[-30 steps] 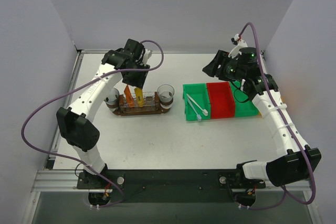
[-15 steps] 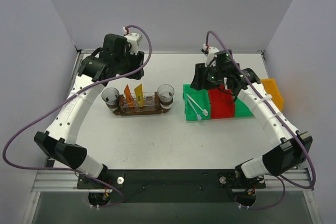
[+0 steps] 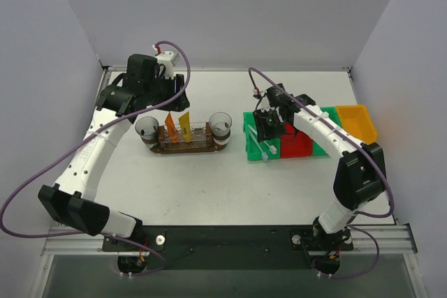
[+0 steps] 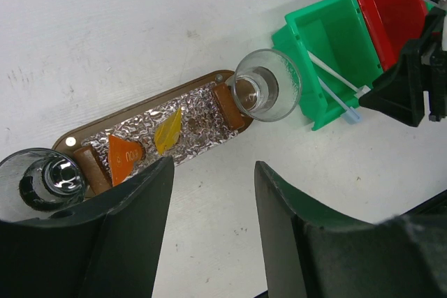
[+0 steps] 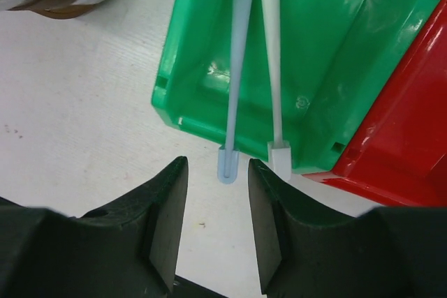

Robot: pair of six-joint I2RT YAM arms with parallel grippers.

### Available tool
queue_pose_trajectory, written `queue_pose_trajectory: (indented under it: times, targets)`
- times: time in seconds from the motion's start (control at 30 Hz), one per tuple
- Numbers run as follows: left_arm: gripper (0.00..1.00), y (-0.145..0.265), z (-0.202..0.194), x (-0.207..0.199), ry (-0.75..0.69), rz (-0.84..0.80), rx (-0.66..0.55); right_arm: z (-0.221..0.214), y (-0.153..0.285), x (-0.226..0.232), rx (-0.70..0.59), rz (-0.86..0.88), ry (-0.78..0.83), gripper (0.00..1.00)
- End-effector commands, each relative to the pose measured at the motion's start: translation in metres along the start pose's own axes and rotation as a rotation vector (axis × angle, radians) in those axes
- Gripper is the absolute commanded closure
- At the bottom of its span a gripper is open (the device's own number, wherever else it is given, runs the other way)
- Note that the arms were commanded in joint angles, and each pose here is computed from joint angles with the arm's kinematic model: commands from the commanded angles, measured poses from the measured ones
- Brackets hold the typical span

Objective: Prepare toiletry sets of a toothbrush and toothpaste on the tray

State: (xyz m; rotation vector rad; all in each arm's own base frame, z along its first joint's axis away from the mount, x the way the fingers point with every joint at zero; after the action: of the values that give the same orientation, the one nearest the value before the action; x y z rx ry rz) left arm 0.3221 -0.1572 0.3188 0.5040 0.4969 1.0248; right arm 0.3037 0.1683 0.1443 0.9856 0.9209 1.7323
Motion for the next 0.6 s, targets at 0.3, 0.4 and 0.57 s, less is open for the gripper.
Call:
queue_pose_trajectory:
  times: [0.3, 0.4, 0.57]
  targets:
    - [0.4, 0.025, 0.018, -0.002, -0.008, -0.031, -0.118, 0.008, -0.049, -0.041, 0.067, -0.147, 0.126, 0.65]
    - [0.4, 0.025, 0.018, 0.0, -0.009, -0.025, -0.117, 0.008, -0.057, -0.041, 0.076, -0.137, 0.143, 0.65]
    - [0.4, 0.025, 0.017, 0.002, -0.015, -0.016, -0.112, 0.004, -0.068, -0.042, 0.108, -0.11, 0.173, 0.68]
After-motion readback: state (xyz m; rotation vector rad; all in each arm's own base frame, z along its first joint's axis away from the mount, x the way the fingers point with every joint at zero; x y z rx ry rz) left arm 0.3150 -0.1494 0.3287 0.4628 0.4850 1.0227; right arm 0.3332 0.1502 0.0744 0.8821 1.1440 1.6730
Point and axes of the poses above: each gripper's point midway between its finger pads, its own y axis back along the fingers, its own x axis along the line the jaws close on, z = x × y, the point moved 3 cm from there along y, back along the fingers, and after that the axes turned 8 degrees about -y, right-handed, at the moved point
